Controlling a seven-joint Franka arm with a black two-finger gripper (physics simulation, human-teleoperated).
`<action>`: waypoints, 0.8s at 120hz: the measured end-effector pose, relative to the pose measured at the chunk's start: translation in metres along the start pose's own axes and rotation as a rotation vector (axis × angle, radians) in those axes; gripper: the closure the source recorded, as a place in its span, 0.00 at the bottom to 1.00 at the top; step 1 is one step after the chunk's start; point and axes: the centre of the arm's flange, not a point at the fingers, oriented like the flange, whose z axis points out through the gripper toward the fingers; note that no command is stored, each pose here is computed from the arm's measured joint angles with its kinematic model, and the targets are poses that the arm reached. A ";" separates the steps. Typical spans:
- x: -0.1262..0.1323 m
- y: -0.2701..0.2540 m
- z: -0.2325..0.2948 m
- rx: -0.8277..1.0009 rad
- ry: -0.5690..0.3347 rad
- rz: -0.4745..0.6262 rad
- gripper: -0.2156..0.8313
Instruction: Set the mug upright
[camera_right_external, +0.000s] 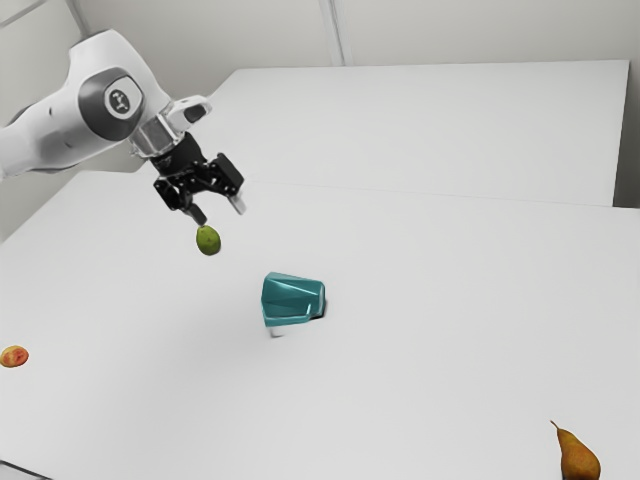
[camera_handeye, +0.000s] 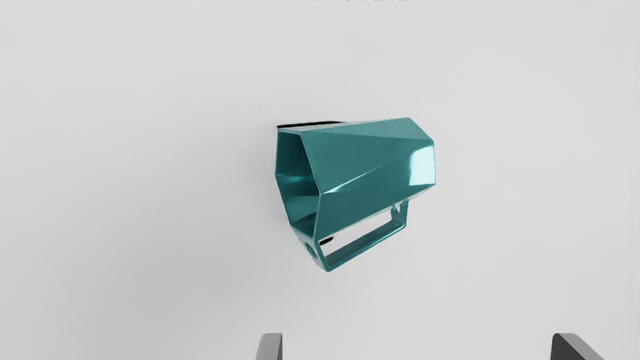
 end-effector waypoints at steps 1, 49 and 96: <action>0.000 -0.002 0.002 -0.006 0.001 -0.004 0.23; -0.017 -0.039 0.080 -0.310 0.088 -0.091 0.23; -0.024 -0.076 0.128 -0.495 0.200 -0.153 0.23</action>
